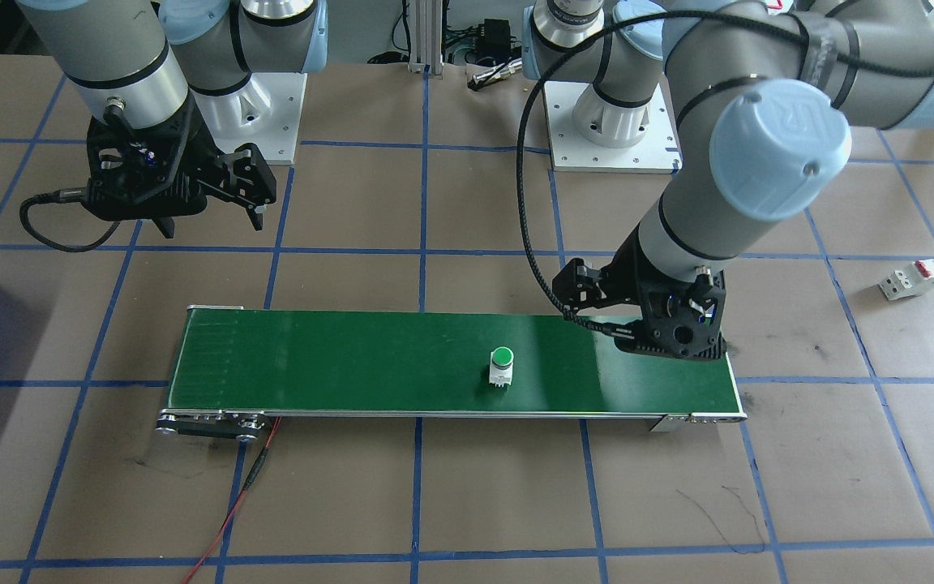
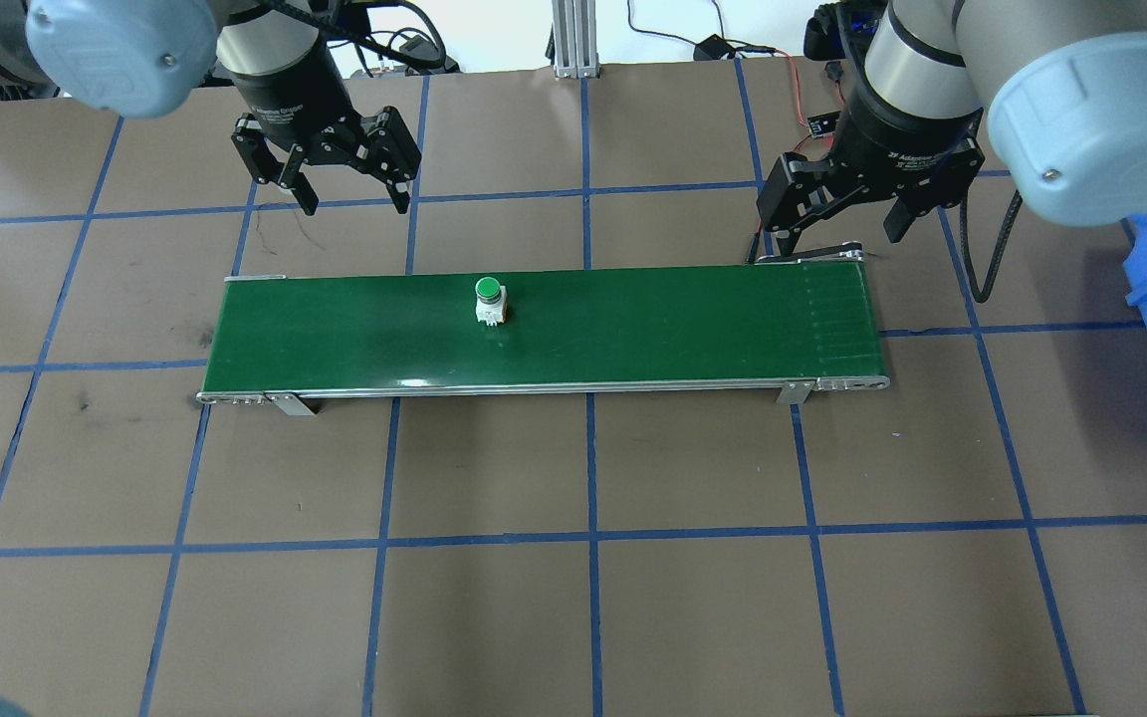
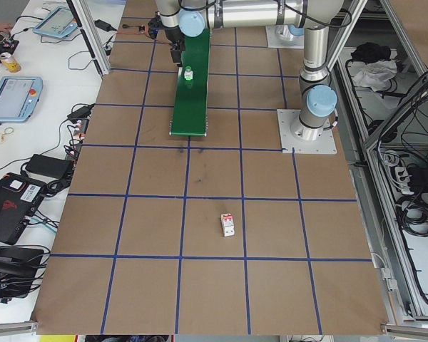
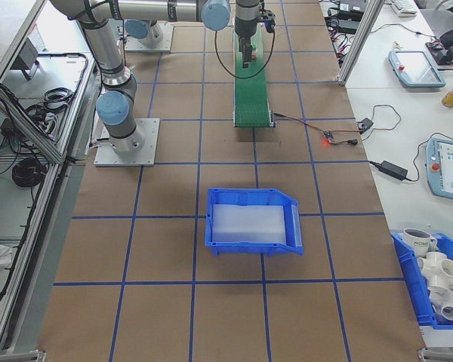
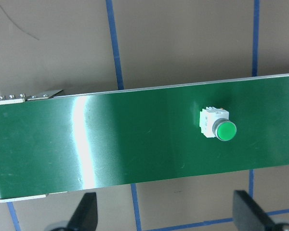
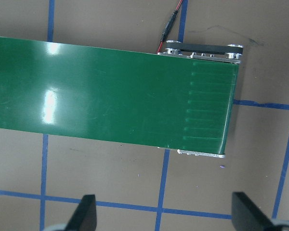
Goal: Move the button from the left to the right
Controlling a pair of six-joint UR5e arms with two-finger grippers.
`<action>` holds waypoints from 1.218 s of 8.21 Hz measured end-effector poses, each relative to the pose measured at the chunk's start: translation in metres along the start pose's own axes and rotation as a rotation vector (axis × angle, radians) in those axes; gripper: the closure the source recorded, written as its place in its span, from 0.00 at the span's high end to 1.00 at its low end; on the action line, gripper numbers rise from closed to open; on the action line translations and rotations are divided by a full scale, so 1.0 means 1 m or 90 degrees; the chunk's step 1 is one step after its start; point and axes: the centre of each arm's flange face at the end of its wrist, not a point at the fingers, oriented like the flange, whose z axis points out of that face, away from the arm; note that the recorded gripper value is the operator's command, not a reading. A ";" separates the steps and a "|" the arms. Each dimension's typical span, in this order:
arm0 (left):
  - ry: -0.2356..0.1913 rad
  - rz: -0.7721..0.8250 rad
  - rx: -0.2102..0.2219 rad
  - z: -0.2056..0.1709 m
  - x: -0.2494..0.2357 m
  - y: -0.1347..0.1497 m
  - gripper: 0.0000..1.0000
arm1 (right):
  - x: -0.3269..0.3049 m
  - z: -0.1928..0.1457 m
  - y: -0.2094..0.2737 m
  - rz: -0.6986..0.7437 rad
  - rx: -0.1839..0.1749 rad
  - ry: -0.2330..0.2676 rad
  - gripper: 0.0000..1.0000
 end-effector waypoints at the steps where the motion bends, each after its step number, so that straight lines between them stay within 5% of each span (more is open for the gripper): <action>1: -0.002 0.005 0.014 -0.026 0.005 0.018 1.00 | 0.000 0.004 -0.003 -0.002 -0.003 -0.004 1.00; 4: -0.007 0.012 0.048 -0.064 0.010 0.049 1.00 | 0.001 0.030 -0.022 -0.004 -0.006 -0.007 1.00; 10: -0.003 0.013 0.066 -0.077 0.007 0.059 1.00 | 0.006 0.131 -0.063 -0.001 0.002 -0.003 1.00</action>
